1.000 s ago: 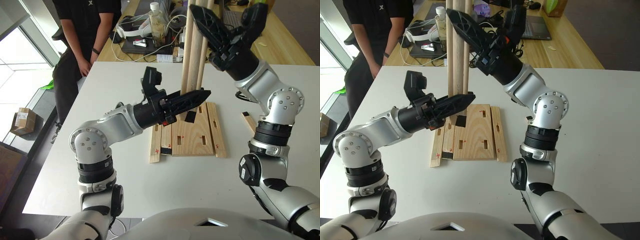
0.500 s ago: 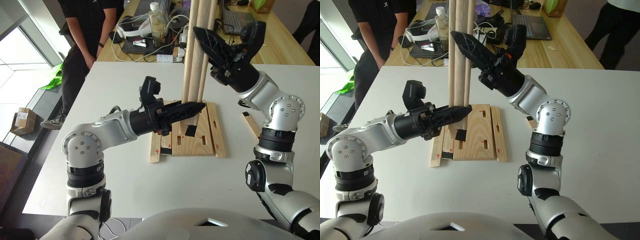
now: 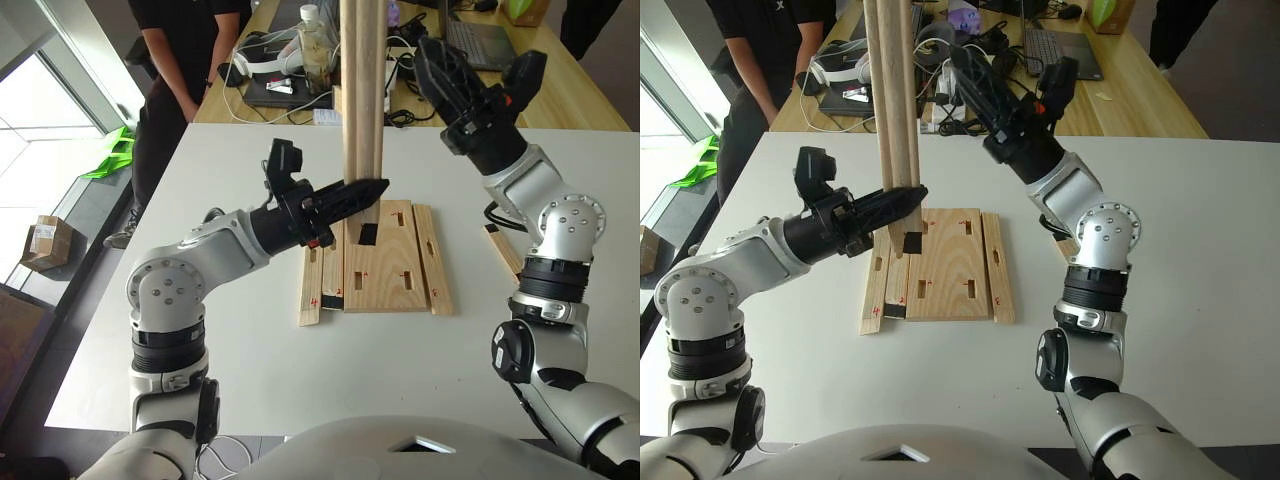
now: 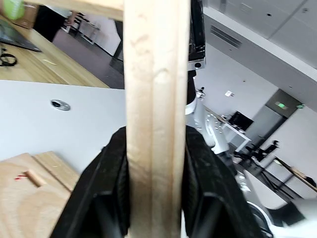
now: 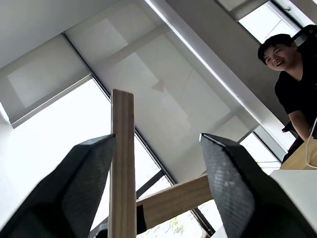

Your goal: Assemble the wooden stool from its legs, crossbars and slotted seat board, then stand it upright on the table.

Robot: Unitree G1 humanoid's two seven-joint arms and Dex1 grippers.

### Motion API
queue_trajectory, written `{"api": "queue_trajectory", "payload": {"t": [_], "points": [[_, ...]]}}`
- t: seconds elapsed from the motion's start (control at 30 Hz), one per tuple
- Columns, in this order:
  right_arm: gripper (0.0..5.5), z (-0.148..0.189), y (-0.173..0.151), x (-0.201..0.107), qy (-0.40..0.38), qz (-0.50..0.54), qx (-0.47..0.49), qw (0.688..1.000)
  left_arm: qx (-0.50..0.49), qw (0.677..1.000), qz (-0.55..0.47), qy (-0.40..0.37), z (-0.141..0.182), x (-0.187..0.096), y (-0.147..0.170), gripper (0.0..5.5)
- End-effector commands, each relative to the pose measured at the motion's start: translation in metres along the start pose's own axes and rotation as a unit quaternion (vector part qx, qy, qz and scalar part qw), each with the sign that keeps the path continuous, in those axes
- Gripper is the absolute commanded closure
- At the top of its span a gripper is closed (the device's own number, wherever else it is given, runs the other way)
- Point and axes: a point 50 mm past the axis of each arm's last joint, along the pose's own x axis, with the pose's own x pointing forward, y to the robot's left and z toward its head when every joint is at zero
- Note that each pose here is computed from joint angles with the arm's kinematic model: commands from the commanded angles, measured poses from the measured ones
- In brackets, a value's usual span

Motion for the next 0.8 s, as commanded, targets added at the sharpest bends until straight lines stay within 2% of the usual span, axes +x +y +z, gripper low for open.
{"api": "queue_trajectory", "payload": {"t": [0.03, 0.07, 0.13, 0.23, 0.27, 0.33, 0.43, 0.47, 0.5, 0.63, 0.67, 0.73, 0.8], "points": [[2.37, 0.015, -0.01, -0.007, -0.058, -0.074, 0.004, 0.996, 0.075, 0.981, 0.173, -0.034, 0.013, 0.001, 0.034, 4.47], [2.37, 0.013, -0.009, -0.009, -0.052, -0.08, -0.001, 0.995, 0.112, 0.966, 0.232, -0.03, 0.016, -0.001, 0.046, 4.47], [2.37, 0.001, -0.001, -0.011, -0.033, -0.086, -0.01, 0.996, 0.254, 0.898, 0.359, 0.011, 0.021, -0.011, 0.067, 4.47], [2.37, -0.022, 0.012, -0.009, -0.011, -0.106, -0.03, 0.994, 0.48, 0.74, 0.463, 0.082, 0.026, -0.021, 0.079, 4.47], [2.37, -0.028, 0.015, -0.008, -0.008, -0.11, -0.032, 0.993, 0.519, 0.707, 0.474, 0.085, 0.027, -0.021, 0.079, 4.47], [2.37, -0.04, 0.022, -0.004, -0.003, -0.119, -0.04, 0.992, 0.601, 0.613, 0.503, 0.1, 0.03, -0.02, 0.08, 4.47], [2.37, -0.057, 0.036, 0.01, -0.011, -0.122, -0.017, 0.992, 0.729, 0.43, 0.519, 0.119, 0.038, -0.014, 0.078, 4.47], [2.37, -0.064, 0.039, 0.017, -0.01, -0.124, 0.003, 0.992, 0.764, 0.378, 0.513, 0.101, 0.042, -0.011, 0.072, 4.47], [2.37, -0.07, 0.042, 0.022, -0.007, -0.128, 0.017, 0.992, 0.786, 0.339, 0.51, 0.086, 0.044, -0.008, 0.067, 4.47], [2.37, -0.085, 0.049, 0.037, -0.006, -0.142, 0.099, 0.985, 0.835, 0.233, 0.498, 0.007, 0.056, 0.01, 0.038, 4.47], [2.37, -0.087, 0.05, 0.04, -0.007, -0.147, 0.118, 0.982, 0.844, 0.215, 0.492, -0.011, 0.057, 0.015, 0.031, 4.47], [2.37, -0.09, 0.05, 0.043, -0.01, -0.157, 0.149, 0.976, 0.854, 0.196, 0.48, -0.03, 0.054, 0.022, 0.023, 4.47], [2.37, -0.09, 0.051, 0.046, -0.016, -0.156, 0.169, 0.973, 0.858, 0.2, 0.471, -0.034, 0.048, 0.027, 0.02, 4.47]]}}
